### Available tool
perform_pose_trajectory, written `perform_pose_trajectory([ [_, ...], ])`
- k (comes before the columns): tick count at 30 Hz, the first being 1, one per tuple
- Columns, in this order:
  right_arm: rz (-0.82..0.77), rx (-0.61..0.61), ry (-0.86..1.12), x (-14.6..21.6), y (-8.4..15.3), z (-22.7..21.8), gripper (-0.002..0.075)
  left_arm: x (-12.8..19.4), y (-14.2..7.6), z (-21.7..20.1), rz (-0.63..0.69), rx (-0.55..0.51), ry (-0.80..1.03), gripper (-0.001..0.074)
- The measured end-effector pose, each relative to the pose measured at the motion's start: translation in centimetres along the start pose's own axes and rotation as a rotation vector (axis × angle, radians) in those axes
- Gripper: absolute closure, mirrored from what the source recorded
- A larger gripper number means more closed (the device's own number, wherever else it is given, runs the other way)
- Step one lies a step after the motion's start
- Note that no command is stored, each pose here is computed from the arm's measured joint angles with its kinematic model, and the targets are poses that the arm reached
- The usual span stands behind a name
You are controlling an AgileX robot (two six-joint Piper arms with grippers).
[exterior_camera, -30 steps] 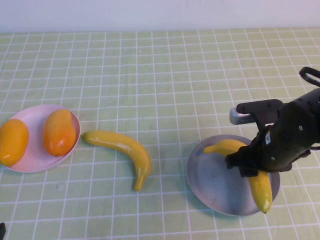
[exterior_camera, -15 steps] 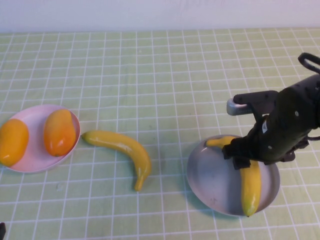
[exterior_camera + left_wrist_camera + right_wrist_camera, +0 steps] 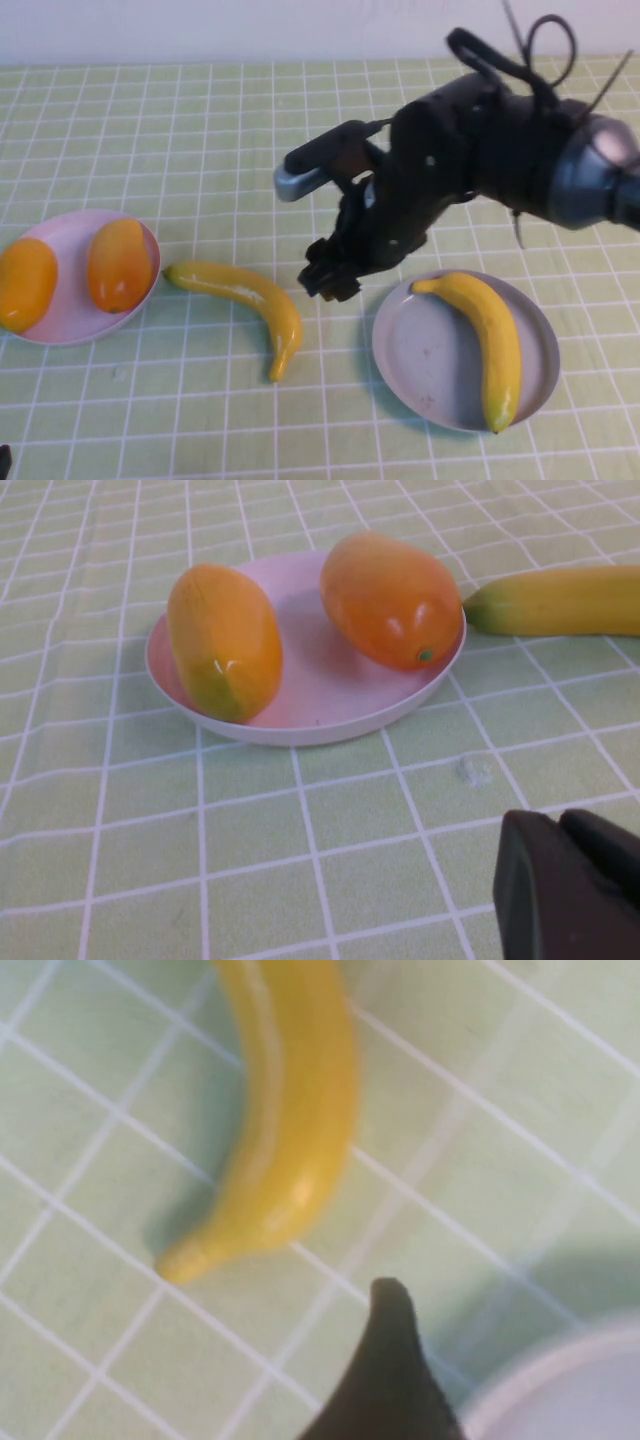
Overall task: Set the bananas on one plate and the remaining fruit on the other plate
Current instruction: Put another type of fruit in the right plate
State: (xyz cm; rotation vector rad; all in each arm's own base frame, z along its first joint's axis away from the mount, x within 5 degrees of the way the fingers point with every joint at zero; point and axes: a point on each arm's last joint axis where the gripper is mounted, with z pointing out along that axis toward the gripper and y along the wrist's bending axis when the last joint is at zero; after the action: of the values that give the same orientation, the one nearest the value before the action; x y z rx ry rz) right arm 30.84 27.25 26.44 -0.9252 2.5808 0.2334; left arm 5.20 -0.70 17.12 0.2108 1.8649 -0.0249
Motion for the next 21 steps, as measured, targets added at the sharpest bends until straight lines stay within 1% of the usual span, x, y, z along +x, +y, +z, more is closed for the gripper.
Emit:
perform_pose_trajectory([
  [2,-0.086,-0.011,0.005,-1.3,1.2,1.4,0.0241,0.0,0.0,0.0,0.0,0.0,0.0,0.0733],
  [5,-0.146,-0.024,0.019,-2.9,2.5,3.3,0.0241,0.0,0.0,0.0,0.0,0.0,0.0,0.0733],
  [11,-0.171,-0.031,0.02,-5.5,3.5,6.2,0.0241,0.0,0.0,0.0,0.002,0.0,0.0,0.0733],
  [16,-0.182,-0.035,0.033,-6.3,4.1,8.3,0.0241,0.0,0.0,0.0,0.002,0.0,0.0,0.0733],
  [21,-0.188,-0.034,0.07,-6.0,4.3,10.8,0.0242,0.0,0.0,0.0,0.002,0.0,0.0,0.0733],
])
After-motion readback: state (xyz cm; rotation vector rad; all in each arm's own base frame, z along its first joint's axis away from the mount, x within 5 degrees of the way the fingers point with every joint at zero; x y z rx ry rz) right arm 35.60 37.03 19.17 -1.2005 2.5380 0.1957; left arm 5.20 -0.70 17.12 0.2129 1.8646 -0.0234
